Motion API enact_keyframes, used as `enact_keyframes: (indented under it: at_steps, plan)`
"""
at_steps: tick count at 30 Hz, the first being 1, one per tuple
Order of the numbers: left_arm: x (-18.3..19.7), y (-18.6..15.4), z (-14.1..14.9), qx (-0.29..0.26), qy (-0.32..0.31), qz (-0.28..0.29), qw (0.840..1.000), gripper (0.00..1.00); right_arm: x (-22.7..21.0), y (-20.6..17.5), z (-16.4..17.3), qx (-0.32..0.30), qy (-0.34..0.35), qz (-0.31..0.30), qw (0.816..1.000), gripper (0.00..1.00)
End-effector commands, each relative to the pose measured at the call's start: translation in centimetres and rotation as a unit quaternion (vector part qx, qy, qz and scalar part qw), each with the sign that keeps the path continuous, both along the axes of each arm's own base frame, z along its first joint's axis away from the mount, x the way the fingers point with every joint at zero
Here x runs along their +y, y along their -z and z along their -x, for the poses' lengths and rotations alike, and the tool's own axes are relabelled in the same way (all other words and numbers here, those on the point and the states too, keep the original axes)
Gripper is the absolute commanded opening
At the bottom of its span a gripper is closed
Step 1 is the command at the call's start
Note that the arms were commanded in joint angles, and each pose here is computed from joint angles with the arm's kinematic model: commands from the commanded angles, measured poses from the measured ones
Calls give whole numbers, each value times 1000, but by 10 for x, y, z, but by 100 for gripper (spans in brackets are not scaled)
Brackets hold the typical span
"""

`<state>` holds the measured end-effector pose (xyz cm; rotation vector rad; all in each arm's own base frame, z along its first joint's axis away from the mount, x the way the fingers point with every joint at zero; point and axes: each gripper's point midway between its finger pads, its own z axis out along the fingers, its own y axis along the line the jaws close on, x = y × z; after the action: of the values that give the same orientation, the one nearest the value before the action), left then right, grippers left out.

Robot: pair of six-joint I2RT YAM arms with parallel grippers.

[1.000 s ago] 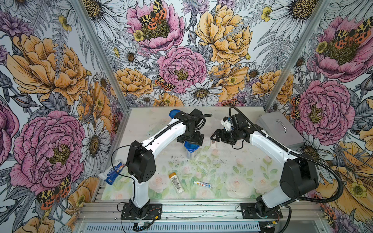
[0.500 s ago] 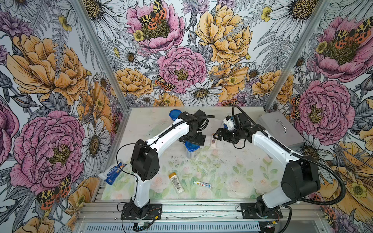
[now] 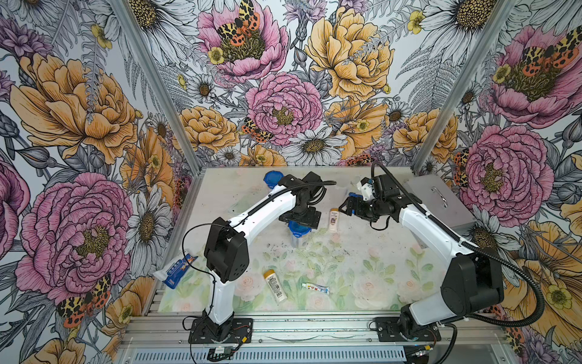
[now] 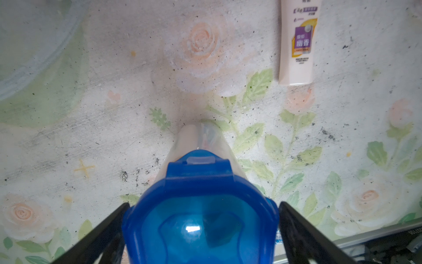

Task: Pack away toiletry kits
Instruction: Pick up the container from the center of the board.

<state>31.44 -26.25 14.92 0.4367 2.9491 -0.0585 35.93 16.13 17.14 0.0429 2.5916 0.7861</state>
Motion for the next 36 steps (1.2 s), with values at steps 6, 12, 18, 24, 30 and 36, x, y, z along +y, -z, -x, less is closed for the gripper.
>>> enact_keyframes:
  at_steps: [6,12,18,24,30,36]
  plan:
    - [-2,7,1,0,19,-17,1000,99,-1,-20,-13,-30,4,-2,1000,91]
    - [2,10,2,0,20,-26,999,93,-2,-21,-14,-32,5,-3,999,91]
    - [2,8,-1,-6,22,-28,999,81,-3,-22,-16,-33,7,-3,999,91]
    - [5,-3,-9,-24,14,-24,999,73,-5,-24,-17,-34,11,-4,999,91]
    - [12,-25,-50,-62,-13,-5,998,68,-9,-27,-22,-35,25,-5,999,90]
    - [8,-38,-99,-99,-29,20,995,67,-22,-40,-29,-51,67,11,996,90]
